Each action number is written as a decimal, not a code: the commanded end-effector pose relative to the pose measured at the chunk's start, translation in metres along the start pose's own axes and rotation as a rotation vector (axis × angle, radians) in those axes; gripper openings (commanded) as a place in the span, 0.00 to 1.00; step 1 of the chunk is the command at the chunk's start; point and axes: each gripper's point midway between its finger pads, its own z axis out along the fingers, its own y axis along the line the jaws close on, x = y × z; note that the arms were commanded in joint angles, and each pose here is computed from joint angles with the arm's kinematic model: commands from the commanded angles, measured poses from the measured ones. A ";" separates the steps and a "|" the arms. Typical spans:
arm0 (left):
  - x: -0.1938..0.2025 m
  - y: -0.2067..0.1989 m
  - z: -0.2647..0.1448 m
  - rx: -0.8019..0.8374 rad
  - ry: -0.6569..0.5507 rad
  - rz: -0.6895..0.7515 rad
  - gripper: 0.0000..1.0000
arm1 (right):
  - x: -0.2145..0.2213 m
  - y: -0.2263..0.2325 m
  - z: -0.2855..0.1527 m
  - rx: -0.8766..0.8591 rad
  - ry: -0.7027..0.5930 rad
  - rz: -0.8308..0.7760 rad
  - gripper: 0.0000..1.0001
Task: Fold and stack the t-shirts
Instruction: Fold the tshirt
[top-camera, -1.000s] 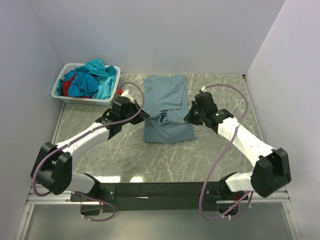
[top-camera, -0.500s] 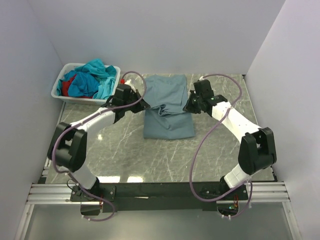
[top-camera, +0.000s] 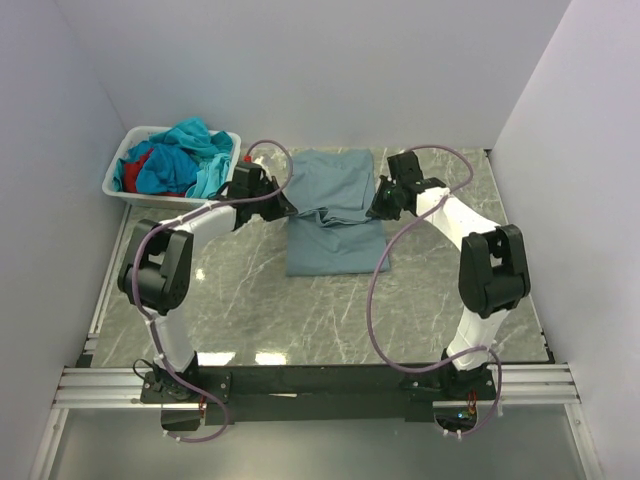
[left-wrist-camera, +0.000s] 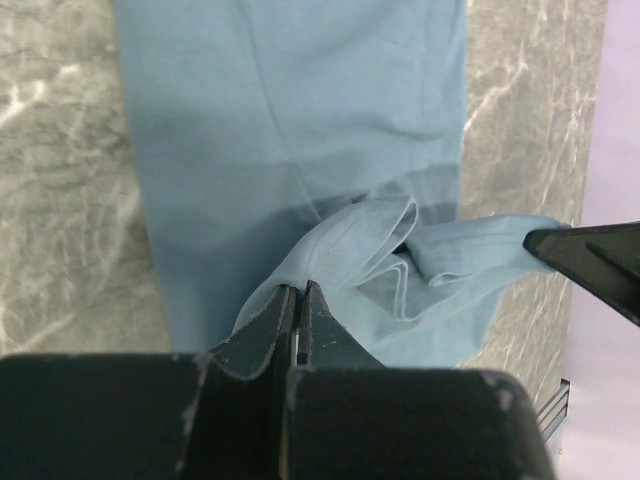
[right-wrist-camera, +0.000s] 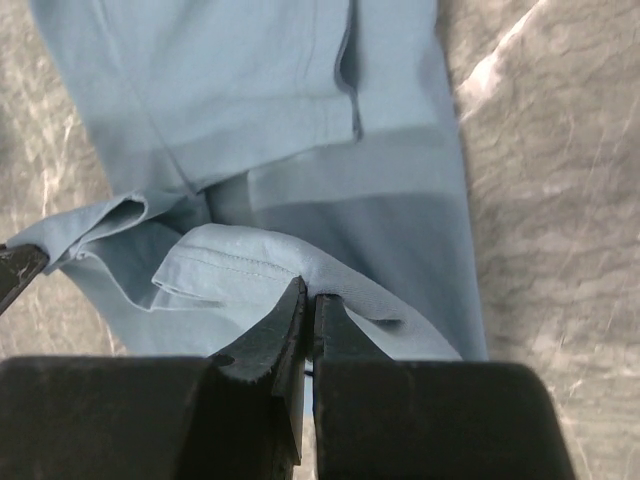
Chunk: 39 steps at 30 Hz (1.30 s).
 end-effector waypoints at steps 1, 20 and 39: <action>-0.015 -0.008 0.005 0.050 -0.009 0.020 0.00 | -0.031 0.013 0.000 -0.046 -0.063 -0.001 0.00; -0.012 0.017 0.029 0.007 0.061 -0.006 0.27 | -0.037 -0.007 0.045 0.026 -0.028 0.073 0.46; 0.011 -0.019 -0.042 0.082 -0.005 -0.023 0.99 | 0.002 -0.016 -0.028 -0.048 -0.078 0.050 0.90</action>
